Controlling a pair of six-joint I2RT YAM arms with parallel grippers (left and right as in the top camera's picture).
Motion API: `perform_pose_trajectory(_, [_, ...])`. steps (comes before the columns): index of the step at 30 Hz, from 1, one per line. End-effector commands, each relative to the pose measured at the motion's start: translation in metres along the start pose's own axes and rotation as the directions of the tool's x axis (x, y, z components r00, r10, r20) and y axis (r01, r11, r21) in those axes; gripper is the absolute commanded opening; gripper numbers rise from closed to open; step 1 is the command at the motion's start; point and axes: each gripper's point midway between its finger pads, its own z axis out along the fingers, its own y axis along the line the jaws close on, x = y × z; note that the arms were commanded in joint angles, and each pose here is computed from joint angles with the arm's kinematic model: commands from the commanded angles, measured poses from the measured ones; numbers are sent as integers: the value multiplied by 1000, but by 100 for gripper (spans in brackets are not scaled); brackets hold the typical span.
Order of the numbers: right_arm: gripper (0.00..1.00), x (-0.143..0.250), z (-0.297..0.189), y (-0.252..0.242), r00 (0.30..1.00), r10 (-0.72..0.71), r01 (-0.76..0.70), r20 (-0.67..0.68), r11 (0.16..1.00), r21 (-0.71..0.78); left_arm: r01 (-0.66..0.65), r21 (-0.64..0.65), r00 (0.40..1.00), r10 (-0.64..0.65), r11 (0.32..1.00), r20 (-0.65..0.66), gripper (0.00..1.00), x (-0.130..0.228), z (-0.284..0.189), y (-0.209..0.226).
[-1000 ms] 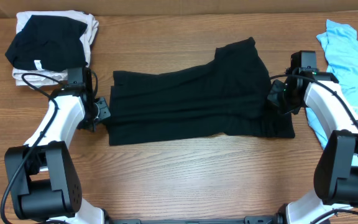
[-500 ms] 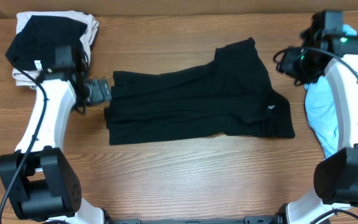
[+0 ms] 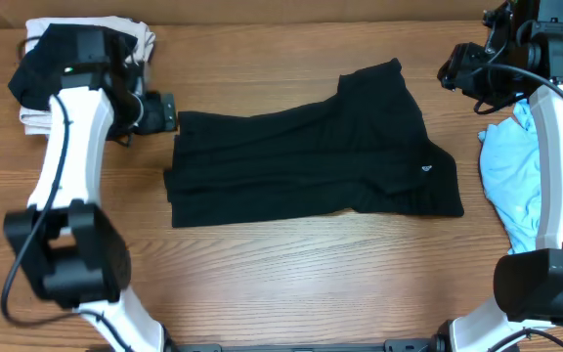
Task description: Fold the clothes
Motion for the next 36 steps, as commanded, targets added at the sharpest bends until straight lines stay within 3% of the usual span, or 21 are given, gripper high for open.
perform_pose_trajectory(1, [59,-7,-9,2,999,-13,14,31,1000,-8,-46,34,995,48,998,-88,89,9,34,-10])
perform_pose_trajectory(7, [59,-6,-8,1,1000,-12,12,28,1000,-8,-80,4,991,80,997,-110,89,8,63,-15])
perform_pose_trajectory(18, [60,1,-1,-2,1000,-6,6,1,1000,-2,-137,-126,988,145,983,61,83,-39,76,-8])
perform_pose_trajectory(28, [63,0,-1,-2,1000,-2,2,4,1000,-3,-187,-120,979,195,975,57,88,-44,111,-5])
perform_pose_trajectory(36, [64,1,-1,-2,1000,3,-3,1,1000,-3,-195,-35,977,197,980,81,89,-48,136,-18])
